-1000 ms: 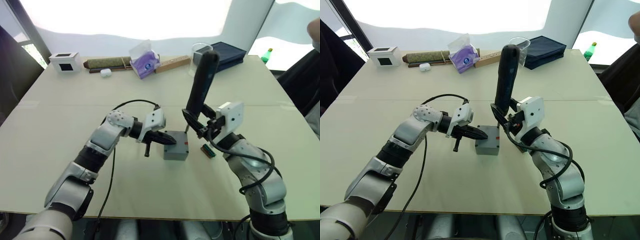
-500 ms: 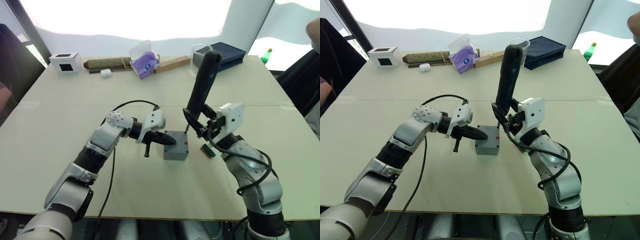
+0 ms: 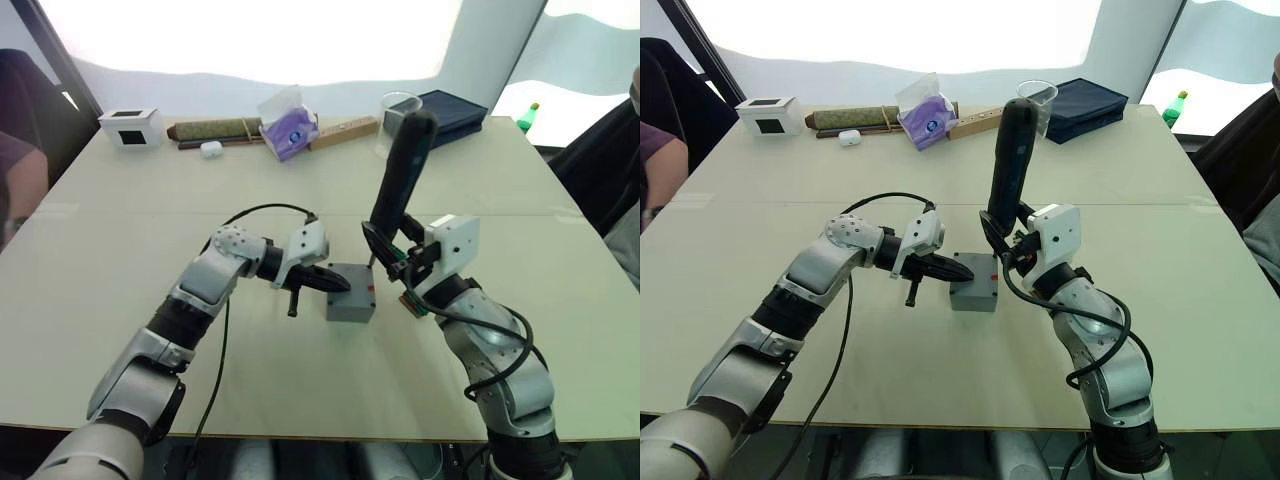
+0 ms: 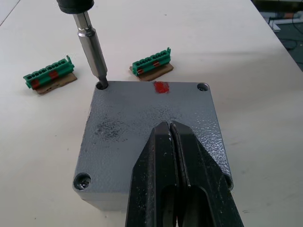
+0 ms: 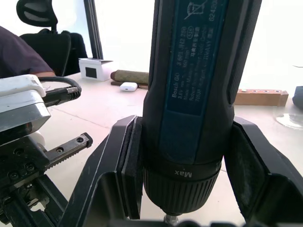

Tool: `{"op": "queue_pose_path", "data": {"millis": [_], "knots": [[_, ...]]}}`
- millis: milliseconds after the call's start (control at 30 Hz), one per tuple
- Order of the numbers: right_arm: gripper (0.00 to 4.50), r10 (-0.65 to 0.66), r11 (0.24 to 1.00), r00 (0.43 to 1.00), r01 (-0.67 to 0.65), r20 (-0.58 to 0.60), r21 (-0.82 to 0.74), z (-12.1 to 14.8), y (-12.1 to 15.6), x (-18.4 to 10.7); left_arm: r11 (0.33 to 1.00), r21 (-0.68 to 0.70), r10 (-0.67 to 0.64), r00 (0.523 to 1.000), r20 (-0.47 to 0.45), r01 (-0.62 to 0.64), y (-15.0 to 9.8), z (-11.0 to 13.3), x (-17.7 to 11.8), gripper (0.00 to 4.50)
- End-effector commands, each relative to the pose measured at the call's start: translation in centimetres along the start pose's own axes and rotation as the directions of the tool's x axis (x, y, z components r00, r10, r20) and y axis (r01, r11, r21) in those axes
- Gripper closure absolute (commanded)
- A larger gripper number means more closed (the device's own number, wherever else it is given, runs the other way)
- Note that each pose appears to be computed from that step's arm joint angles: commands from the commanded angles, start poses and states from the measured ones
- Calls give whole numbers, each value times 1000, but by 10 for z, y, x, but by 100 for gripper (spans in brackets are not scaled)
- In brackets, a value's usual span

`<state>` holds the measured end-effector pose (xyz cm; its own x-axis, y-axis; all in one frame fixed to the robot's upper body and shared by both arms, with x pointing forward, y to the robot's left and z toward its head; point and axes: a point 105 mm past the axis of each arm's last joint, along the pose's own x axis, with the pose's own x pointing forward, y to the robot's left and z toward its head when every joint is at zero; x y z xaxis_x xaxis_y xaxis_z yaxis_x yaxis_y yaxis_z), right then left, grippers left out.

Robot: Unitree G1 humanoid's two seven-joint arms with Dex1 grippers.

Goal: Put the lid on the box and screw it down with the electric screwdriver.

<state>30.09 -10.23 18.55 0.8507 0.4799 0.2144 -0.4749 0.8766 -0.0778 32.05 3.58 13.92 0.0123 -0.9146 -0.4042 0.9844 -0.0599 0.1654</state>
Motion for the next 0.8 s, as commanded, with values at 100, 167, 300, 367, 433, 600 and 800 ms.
{"op": "queue_pose_path", "data": {"millis": [100, 167, 300, 367, 433, 600, 800], "knots": [[242, -8, 998, 982, 21, -191, 65, -47, 0, -4, 1000, -10, -13, 997, -78, 12, -6, -20, 0, 450], [242, -15, 998, 973, 30, -231, 64, -56, 0, -5, 1000, -12, -14, 997, -74, 13, -7, -19, 0, 450], [242, -39, 997, 956, 54, -291, 46, -68, -2, -5, 1000, -14, -15, 997, -71, 14, -9, -19, 2, 450], [242, -30, 997, 960, 48, -277, 59, -66, 1, -3, 1000, -17, -14, 997, -70, 13, -10, -19, 2, 450], [242, -27, 997, 962, 46, -271, 65, -65, 2, -2, 1000, -19, -13, 997, -70, 11, -10, -19, 2, 450], [242, -21, 997, 965, 39, -262, 66, -64, 3, -1, 1000, -22, -10, 998, -69, 8, -11, -20, 2, 450], [242, -13, 998, 966, 29, -258, 57, -63, 4, -3, 1000, -21, -12, 998, -67, 11, -11, -20, 3, 450]]}}
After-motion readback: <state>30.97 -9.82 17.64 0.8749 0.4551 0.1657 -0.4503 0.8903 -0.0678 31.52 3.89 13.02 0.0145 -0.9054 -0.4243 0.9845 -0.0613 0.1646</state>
